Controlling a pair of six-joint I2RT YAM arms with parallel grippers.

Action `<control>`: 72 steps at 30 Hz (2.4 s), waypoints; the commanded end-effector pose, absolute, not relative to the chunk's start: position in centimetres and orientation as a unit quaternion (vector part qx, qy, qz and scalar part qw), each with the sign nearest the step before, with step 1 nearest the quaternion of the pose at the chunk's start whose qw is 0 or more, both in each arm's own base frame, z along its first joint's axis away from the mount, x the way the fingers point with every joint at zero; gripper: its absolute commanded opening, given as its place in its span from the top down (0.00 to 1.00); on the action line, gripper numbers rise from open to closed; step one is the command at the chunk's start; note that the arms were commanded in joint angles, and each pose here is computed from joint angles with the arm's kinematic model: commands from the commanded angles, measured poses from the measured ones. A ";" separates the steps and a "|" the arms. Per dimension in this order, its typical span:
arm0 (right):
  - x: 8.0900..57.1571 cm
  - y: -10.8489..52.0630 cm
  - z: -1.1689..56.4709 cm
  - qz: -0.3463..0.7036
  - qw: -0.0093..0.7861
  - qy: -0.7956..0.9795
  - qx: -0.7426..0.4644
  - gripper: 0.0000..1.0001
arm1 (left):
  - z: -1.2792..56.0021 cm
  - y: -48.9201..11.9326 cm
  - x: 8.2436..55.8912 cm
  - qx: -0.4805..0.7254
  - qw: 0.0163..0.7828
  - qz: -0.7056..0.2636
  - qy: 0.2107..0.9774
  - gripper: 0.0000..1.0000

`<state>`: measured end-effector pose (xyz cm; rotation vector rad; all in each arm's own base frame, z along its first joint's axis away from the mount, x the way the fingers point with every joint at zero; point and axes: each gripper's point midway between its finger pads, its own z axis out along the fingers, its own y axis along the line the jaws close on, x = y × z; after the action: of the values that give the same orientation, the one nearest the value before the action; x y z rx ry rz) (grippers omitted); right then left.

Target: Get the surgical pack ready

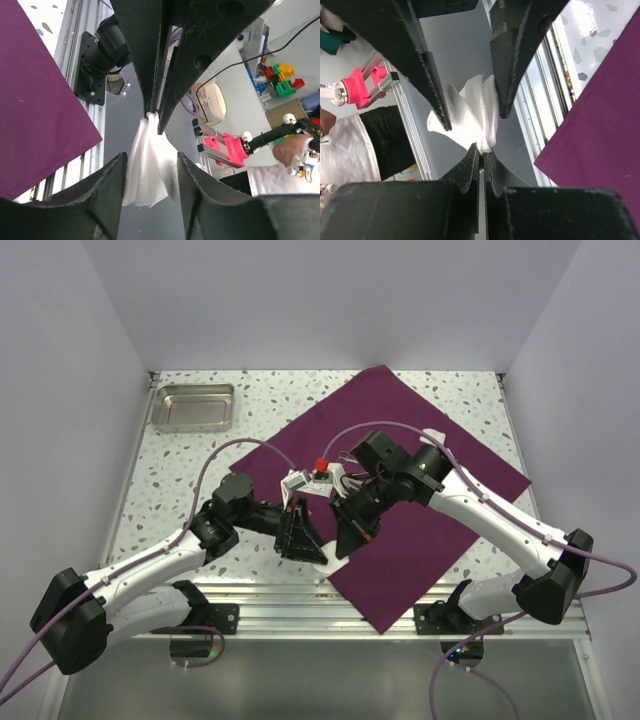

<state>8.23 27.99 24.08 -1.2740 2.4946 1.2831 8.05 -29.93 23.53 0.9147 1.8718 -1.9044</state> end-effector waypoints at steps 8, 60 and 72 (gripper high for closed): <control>9.7 28.2 24.7 0.390 0.061 0.829 -0.396 0.93 | 23.2 -29.5 7.6 0.346 0.155 -0.656 0.653 1.00; 24.5 19.5 17.4 0.299 0.062 0.948 -0.087 0.39 | 7.2 1.5 61.1 -0.099 0.375 -0.388 0.836 1.00; 25.4 19.7 17.2 0.303 0.064 0.948 -0.070 0.39 | 3.8 2.7 60.2 -0.117 0.335 -0.369 0.859 1.00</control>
<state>24.42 19.09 15.99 -0.2231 2.9142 0.8690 60.04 1.86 4.11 -0.3237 2.2287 -0.9905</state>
